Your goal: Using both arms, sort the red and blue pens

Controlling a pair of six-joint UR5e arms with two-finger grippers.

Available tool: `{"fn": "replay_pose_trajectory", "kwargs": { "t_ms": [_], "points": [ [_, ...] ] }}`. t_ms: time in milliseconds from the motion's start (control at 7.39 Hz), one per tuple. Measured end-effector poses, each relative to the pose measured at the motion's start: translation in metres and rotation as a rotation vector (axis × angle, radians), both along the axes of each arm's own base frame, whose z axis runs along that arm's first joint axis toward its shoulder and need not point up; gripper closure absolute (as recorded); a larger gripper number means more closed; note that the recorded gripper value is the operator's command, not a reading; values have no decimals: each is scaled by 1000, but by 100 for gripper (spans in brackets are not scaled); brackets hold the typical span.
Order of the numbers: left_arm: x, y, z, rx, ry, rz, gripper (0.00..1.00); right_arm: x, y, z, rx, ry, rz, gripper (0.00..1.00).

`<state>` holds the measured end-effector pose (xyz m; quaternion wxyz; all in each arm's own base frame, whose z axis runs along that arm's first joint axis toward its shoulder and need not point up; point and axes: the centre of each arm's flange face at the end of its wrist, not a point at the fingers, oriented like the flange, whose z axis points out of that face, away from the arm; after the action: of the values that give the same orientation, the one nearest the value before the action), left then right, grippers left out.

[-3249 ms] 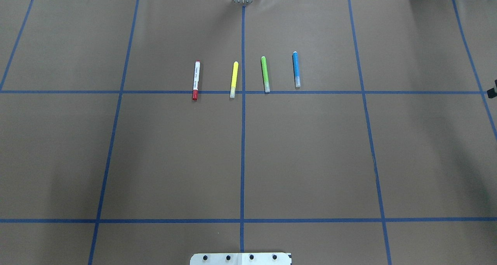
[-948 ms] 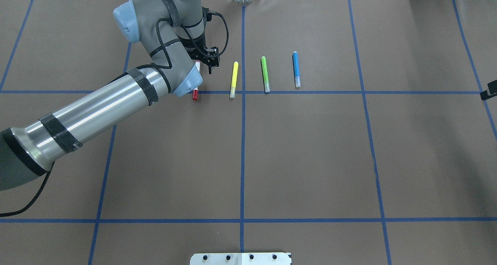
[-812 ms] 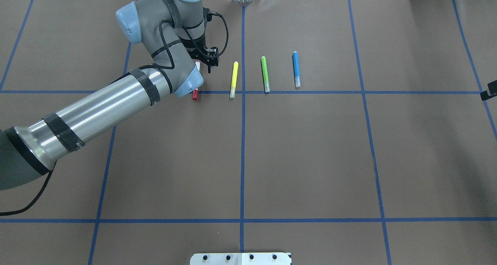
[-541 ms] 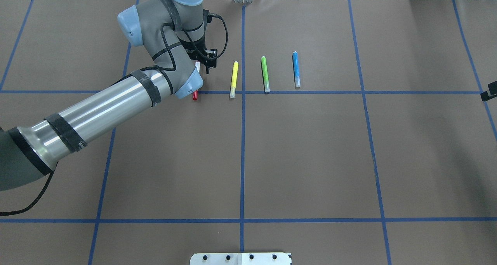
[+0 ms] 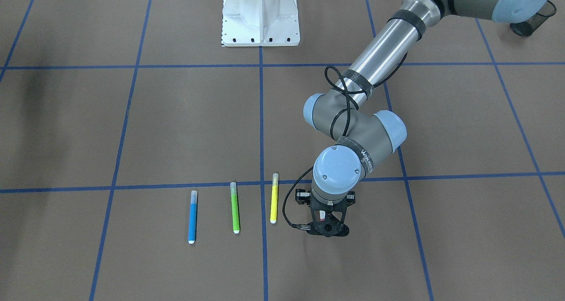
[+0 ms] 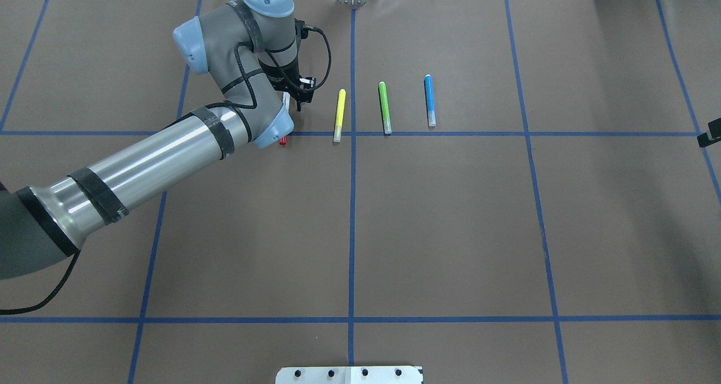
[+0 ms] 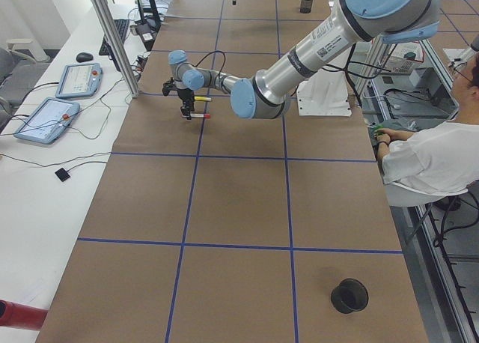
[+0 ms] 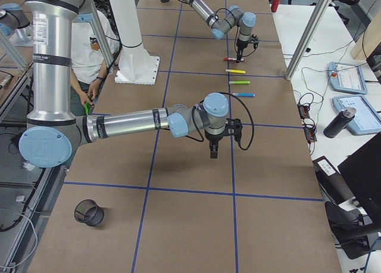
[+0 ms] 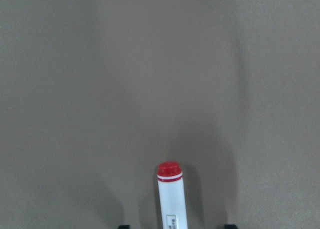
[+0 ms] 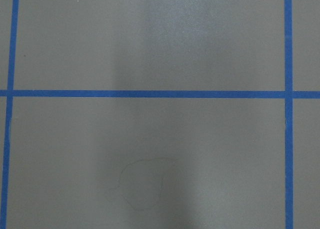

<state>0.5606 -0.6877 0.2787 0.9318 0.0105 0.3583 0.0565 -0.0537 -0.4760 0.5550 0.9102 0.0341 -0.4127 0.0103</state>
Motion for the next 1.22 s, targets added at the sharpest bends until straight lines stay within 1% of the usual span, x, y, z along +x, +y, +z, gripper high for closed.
{"fn": "replay_pose_trajectory", "kwargs": {
  "t_ms": [135,271,406,812,1218],
  "points": [
    [0,0,0,-2,0,-1,62,0,0,0,0,0,0,0],
    [0,0,0,-3,-1,-2,97,0,0,0,0,0,0,0],
    [0,0,1,-6,-2,-3,100,0,0,0,0,0,0,0],
    [-1,-1,1,-11,-4,-8,100,0,0,1,-2,0,0,0],
    [-7,-2,-16,0,19,-24,100,0,1,0,0,0,-1,0]
  ]
}}
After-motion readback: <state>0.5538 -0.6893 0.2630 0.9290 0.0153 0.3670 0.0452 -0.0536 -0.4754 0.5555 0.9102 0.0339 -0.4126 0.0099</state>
